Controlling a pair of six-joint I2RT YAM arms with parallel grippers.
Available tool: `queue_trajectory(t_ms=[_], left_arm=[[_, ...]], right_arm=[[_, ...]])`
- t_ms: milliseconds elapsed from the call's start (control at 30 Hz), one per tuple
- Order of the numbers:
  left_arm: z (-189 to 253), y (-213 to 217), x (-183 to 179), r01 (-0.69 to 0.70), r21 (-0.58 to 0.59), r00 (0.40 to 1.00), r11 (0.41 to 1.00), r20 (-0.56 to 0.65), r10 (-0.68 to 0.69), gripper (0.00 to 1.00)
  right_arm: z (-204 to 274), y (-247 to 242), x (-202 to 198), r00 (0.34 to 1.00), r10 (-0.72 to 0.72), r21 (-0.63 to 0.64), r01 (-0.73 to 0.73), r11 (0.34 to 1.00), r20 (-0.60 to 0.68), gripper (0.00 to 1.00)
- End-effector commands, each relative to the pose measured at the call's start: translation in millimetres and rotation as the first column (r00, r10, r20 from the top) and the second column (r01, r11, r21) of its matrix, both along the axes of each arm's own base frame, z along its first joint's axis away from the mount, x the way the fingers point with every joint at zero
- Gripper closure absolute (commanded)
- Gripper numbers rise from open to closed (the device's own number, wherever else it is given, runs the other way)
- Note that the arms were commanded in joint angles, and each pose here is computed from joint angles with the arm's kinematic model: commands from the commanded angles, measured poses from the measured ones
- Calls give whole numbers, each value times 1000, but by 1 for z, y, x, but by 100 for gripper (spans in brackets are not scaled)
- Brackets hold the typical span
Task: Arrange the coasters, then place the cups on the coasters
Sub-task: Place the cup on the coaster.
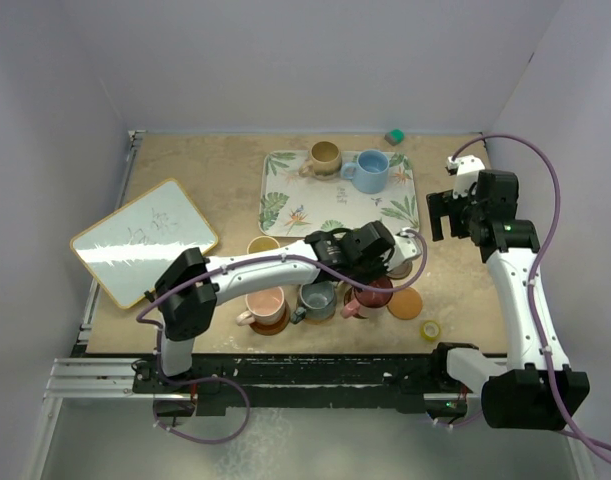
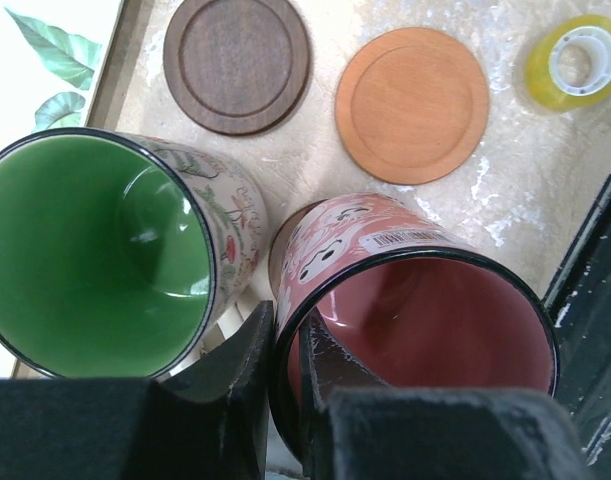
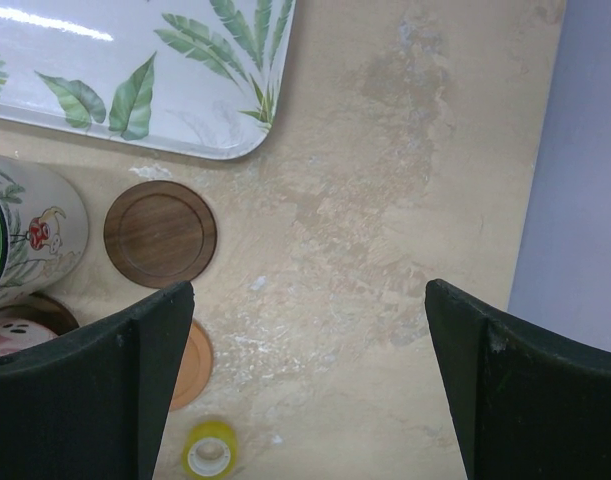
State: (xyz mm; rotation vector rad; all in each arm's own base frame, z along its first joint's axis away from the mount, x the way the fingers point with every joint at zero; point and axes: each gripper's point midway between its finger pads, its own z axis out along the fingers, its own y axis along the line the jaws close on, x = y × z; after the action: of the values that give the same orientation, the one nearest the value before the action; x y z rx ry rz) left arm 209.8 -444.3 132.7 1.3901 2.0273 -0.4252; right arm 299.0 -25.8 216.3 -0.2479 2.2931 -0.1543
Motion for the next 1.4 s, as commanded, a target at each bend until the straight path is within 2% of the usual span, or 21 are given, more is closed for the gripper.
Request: queue_trajectory(t_ms=[0, 267, 667, 1367], left_arm=[[30, -18, 16, -1, -129, 999, 992, 34, 5, 97], [27, -11, 24, -16, -127, 1000, 992, 3, 16, 97], [14, -9, 17, -4, -108, 999, 994, -50, -2, 97], [10, 0, 20, -8, -73, 999, 997, -40, 5, 97]], right_arm=[[12, 4, 1, 999, 8, 27, -9, 1000, 45, 0], [13, 6, 1, 999, 13, 33, -15, 999, 47, 1], [10, 6, 1, 999, 19, 34, -21, 999, 36, 1], [10, 8, 1, 999, 28, 37, -29, 999, 33, 2]])
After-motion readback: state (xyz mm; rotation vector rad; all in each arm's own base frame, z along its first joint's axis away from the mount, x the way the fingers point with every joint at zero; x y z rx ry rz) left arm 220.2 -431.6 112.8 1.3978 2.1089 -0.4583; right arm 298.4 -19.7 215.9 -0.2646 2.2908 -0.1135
